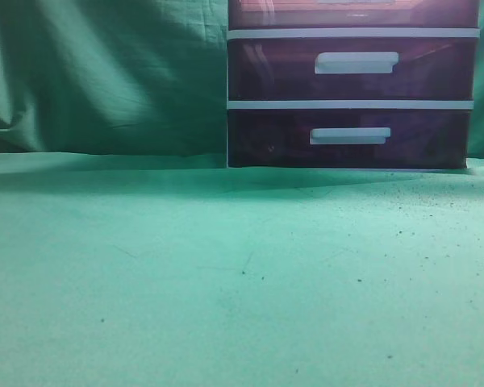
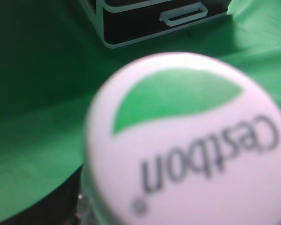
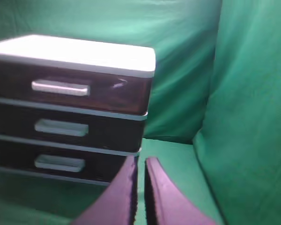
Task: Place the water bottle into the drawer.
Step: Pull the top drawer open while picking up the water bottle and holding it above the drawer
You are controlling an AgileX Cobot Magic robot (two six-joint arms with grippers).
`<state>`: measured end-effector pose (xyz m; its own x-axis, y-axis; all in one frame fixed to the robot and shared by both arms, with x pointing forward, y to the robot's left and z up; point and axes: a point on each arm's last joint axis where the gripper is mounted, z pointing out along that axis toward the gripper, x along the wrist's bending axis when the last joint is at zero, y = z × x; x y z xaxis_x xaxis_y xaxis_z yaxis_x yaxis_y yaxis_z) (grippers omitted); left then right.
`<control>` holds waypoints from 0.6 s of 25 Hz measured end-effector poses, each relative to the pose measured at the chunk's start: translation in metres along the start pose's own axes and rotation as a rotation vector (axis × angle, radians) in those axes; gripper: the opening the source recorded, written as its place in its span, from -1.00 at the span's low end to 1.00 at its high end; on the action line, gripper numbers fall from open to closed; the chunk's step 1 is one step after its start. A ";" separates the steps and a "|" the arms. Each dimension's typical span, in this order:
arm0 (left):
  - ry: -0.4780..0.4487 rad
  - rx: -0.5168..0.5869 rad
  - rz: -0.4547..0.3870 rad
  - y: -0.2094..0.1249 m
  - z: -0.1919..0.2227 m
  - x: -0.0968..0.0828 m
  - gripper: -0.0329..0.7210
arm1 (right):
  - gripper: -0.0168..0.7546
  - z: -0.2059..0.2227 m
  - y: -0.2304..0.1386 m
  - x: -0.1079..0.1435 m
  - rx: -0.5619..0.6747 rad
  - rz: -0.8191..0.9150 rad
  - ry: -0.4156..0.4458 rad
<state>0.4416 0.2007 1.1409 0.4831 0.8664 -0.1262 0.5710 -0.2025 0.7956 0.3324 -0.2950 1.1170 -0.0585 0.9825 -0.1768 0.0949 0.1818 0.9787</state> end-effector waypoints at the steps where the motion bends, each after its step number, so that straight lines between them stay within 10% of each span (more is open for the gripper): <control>1: -0.001 -0.002 -0.001 0.000 0.000 0.000 -0.13 | -0.83 0.007 0.009 -0.002 0.003 -0.097 0.006; 15: -0.001 -0.015 0.002 0.001 0.000 0.000 -0.13 | -0.83 0.155 0.038 0.034 -0.150 -0.986 0.030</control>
<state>0.4423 0.2003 1.1420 0.4848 0.8656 -0.1257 0.5604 -0.1971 0.8044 0.4877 -0.2483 1.1318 -0.0690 0.3936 -0.9167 -0.1360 0.9066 0.3995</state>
